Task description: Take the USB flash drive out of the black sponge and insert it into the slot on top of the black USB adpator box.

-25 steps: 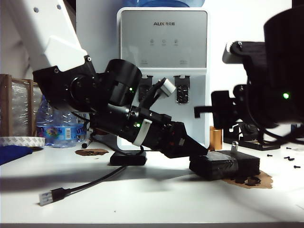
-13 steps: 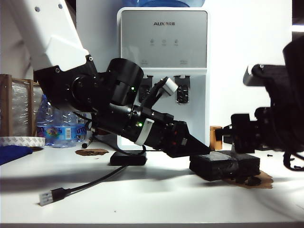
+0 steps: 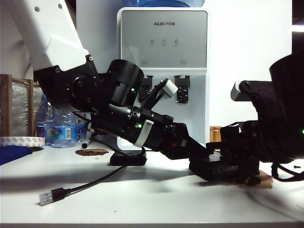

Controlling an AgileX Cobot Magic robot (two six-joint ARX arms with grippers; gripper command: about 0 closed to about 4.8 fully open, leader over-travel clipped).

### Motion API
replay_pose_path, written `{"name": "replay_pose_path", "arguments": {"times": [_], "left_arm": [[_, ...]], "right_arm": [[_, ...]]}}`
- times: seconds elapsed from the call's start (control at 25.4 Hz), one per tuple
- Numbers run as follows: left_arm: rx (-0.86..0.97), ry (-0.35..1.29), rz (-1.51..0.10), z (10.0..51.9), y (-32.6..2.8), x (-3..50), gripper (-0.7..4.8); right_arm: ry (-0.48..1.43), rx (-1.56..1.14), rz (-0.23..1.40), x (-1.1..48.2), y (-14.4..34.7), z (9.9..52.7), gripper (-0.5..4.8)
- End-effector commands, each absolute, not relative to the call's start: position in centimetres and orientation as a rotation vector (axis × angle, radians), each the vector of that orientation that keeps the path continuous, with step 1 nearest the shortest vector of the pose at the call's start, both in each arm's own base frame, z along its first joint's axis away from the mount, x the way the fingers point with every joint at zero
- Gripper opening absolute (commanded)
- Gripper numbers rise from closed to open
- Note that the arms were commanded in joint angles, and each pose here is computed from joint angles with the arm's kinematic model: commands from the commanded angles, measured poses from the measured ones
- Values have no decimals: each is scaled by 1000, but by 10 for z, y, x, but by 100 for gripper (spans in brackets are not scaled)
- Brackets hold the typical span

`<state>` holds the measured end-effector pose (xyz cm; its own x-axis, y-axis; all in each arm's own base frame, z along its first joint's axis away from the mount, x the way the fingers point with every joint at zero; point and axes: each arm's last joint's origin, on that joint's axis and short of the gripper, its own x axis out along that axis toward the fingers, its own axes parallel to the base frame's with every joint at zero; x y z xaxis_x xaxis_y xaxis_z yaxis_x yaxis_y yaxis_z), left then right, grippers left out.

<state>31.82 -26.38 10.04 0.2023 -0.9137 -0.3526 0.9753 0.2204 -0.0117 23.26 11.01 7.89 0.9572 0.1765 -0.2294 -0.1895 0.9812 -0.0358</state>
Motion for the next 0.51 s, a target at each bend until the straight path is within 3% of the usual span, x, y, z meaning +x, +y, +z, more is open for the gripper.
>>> {"name": "replay_pose_path", "arguments": {"times": [0.04,0.51], "left_arm": [[235,332,-1337,96,-264,318,-4],[240,390,-1328,87,-259,319,-4]], "right_arm": [[205,-47,168,241,107,82,187],[222,-43,212,244,105,81,177]]}}
